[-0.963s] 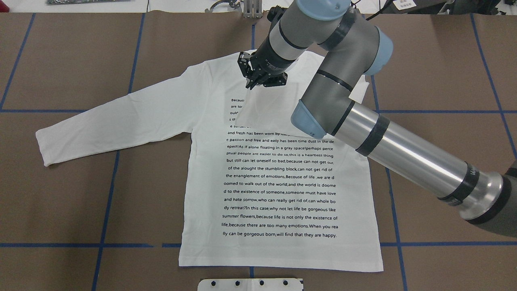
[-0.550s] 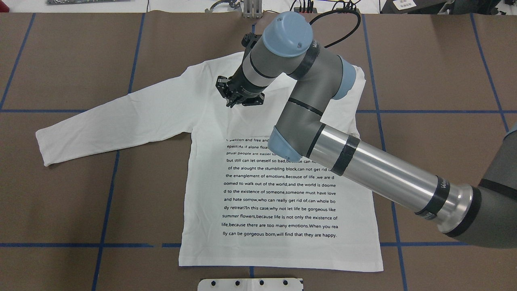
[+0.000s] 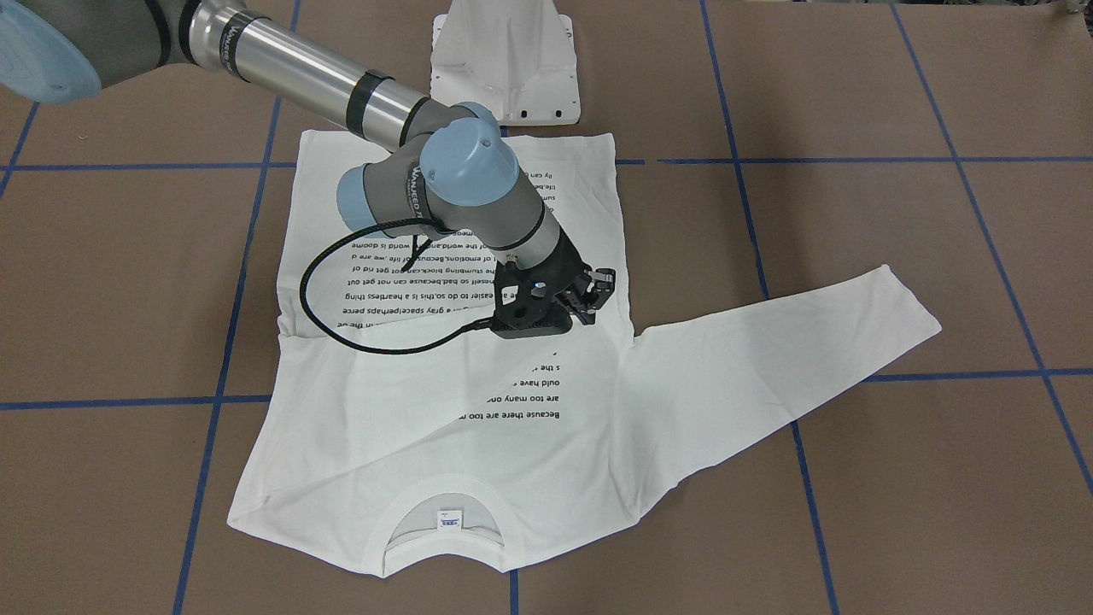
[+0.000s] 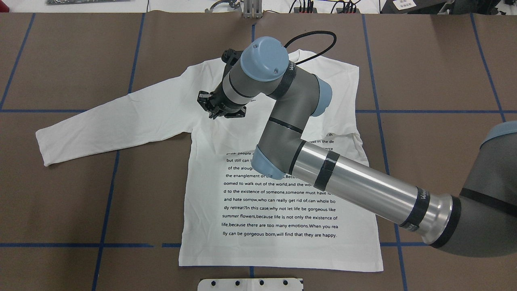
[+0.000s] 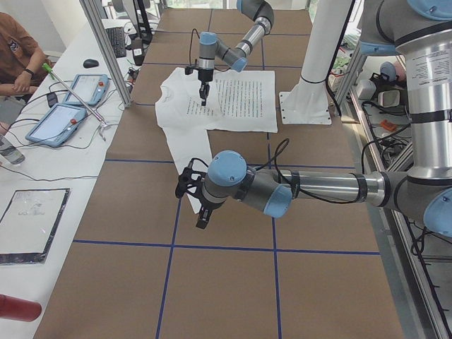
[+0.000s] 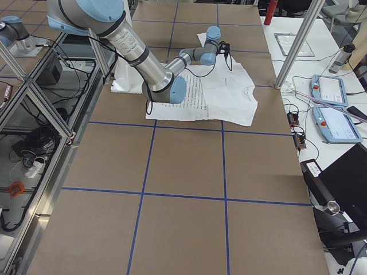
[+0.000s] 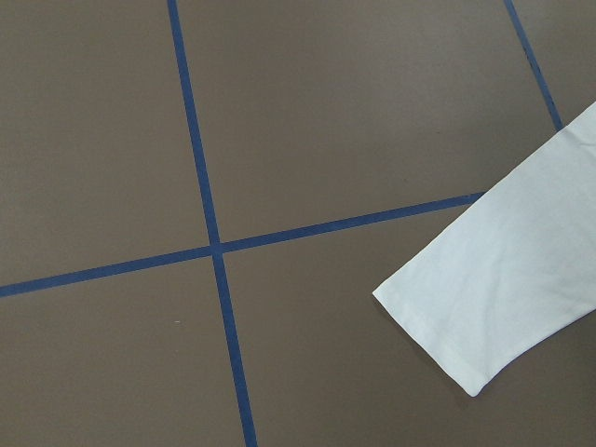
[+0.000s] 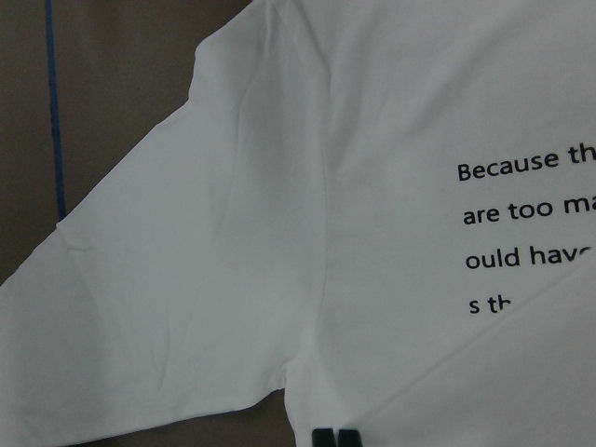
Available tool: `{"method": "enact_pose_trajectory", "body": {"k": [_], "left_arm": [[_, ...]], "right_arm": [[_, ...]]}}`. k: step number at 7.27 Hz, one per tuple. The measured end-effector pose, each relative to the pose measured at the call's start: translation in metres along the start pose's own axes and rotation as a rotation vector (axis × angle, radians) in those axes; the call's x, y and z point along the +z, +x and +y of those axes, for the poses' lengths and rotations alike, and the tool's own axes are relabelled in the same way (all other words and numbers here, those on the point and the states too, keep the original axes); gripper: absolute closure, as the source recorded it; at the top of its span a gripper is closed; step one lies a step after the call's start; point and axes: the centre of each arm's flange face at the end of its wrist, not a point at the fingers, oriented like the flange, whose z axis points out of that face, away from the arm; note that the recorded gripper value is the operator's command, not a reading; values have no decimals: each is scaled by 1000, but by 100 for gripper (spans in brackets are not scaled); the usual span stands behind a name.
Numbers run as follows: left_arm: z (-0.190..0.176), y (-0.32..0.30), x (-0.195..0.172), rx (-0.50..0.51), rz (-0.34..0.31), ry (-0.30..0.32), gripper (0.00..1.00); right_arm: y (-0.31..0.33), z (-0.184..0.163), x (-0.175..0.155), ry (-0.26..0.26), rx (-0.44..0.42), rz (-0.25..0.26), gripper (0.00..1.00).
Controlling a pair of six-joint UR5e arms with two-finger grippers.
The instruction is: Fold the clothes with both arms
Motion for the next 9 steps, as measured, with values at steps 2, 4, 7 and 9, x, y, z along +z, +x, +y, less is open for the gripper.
{"method": "enact_pose_trajectory", "body": {"k": [2, 4, 7, 9], "left_arm": [[1, -1, 1, -2, 0, -2, 0], [1, -1, 1, -4, 0, -2, 0], [0, 0, 0, -3, 1, -2, 0], [1, -2, 2, -7, 0, -4, 0]], "right_arm": [[-3, 11, 8, -10, -11, -10, 100], [-7, 19, 11, -17, -17, -15, 100], [-20, 16, 12, 25, -21, -18, 100], [-35, 11, 15, 60, -19, -13, 59]]}}
